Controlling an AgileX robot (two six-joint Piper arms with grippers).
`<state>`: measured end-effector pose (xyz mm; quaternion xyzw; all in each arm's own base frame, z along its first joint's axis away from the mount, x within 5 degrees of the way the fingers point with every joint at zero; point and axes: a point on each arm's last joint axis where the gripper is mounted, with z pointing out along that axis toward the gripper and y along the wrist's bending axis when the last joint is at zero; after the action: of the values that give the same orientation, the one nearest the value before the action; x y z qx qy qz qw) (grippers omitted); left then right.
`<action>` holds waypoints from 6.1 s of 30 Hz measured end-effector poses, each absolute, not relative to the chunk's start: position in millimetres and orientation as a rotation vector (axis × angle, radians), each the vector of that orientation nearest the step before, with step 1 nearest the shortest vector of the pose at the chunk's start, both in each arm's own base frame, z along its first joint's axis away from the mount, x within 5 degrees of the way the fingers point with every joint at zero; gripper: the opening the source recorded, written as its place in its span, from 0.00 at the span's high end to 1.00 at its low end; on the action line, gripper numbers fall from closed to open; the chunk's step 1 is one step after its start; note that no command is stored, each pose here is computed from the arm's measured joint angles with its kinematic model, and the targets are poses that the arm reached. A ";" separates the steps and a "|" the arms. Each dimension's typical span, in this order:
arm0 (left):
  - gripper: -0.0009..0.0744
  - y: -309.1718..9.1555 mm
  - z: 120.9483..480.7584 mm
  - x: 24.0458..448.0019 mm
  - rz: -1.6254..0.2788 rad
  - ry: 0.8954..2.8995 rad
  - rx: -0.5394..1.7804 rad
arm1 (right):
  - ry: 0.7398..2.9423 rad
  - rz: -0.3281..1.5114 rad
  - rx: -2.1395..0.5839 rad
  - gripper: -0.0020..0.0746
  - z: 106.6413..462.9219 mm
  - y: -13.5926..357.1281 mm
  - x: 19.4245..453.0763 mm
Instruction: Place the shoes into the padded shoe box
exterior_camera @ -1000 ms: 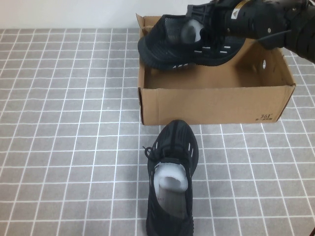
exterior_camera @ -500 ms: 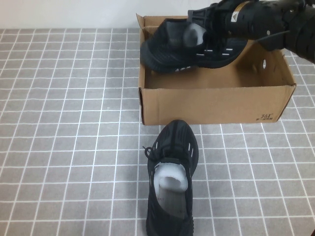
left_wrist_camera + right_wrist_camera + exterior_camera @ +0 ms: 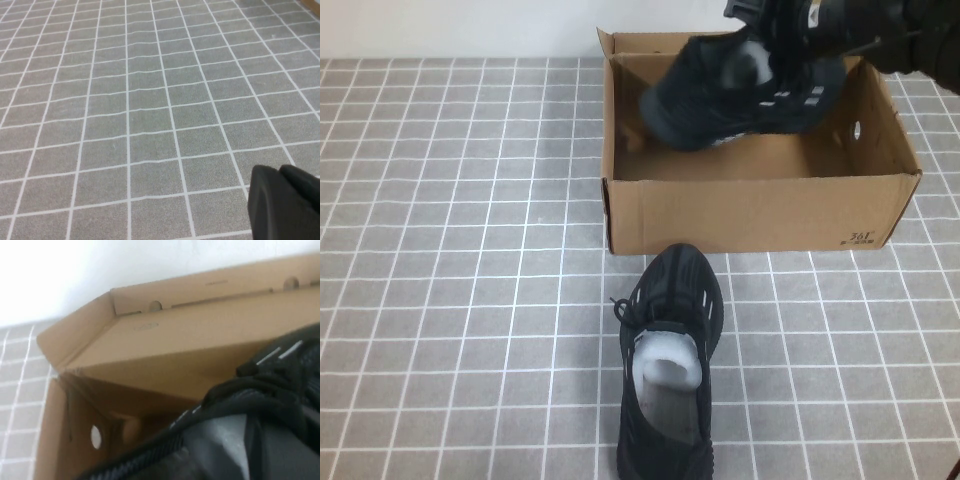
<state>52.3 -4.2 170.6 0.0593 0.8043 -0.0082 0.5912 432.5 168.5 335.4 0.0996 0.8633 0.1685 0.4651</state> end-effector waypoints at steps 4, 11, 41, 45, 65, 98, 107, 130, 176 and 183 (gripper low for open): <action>0.99 -4.2 170.6 52.3 -0.019 1.871 0.138 | 2.139 0.448 0.369 0.98 318.5 170.4 440.0; 0.99 -4.2 170.6 52.3 -0.019 1.871 0.138 | 2.145 0.402 0.416 0.98 298.3 170.3 449.9; 0.99 -4.2 170.6 52.3 -0.019 1.871 0.138 | 2.097 0.374 0.174 0.79 244.9 186.9 478.0; 0.99 -4.2 170.6 52.3 -0.019 1.871 0.138 | 2.077 0.388 0.182 0.58 260.2 186.7 473.1; 0.99 -4.2 170.6 52.3 -0.019 1.871 0.138 | 2.017 -0.026 -0.387 0.96 452.6 164.1 315.8; 0.99 -4.2 170.6 52.3 -0.019 1.871 0.138 | 2.123 -0.100 -0.414 0.98 402.5 84.9 222.4; 0.99 -4.2 170.6 52.3 -0.019 1.871 0.138 | 1.816 0.036 -0.115 0.98 353.4 19.0 150.7; 0.99 -4.2 170.7 52.3 -0.019 1.870 0.138 | 1.851 -0.052 0.101 0.98 172.9 -7.7 53.0; 0.99 -4.2 170.7 52.3 -0.019 1.870 0.138 | 1.884 -0.059 0.108 0.98 170.0 -8.4 52.0; 0.99 -3.5 171.1 52.4 0.005 1.864 0.153 | 1.884 -0.059 0.108 0.98 170.0 -8.4 52.0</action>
<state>52.4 -3.5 171.1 0.0656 0.8021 0.0019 0.5936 52.0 -8.4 170.0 0.0464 0.8083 -0.0253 0.5864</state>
